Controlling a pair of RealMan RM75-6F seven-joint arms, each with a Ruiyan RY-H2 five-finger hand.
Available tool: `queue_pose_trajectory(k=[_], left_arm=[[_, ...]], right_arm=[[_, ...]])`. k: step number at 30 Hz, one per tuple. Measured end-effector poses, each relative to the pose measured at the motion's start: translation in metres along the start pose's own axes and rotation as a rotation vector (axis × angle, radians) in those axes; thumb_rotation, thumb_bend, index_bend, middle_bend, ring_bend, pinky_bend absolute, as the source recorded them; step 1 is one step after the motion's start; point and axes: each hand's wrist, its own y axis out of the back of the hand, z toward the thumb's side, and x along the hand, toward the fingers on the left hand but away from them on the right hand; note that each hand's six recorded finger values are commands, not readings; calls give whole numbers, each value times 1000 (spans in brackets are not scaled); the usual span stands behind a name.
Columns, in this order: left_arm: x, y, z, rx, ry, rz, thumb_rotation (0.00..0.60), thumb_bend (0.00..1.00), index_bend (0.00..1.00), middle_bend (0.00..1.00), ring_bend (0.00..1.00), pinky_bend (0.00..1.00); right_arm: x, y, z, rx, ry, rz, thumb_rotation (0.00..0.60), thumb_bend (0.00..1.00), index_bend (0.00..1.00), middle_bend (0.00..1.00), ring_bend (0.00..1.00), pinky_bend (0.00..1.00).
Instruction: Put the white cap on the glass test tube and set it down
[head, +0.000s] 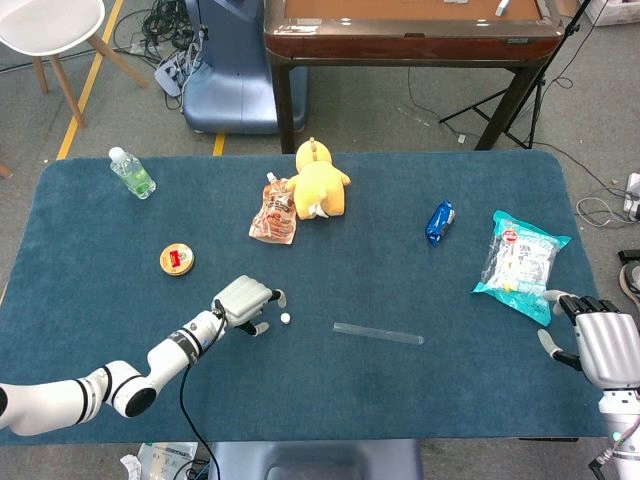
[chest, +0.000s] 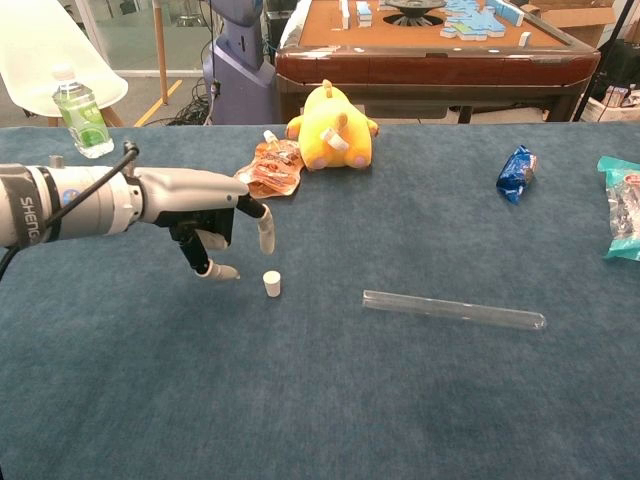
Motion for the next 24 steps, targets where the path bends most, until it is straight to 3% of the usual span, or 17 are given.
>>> queue_pose_trajectory(k=[24], left_arm=[[27, -18, 16, 49, 11, 4, 600, 264, 449, 1000, 1000, 1000]], right_arm=[[4, -2, -9, -4, -20, 6, 600, 273, 340, 474, 419, 435]])
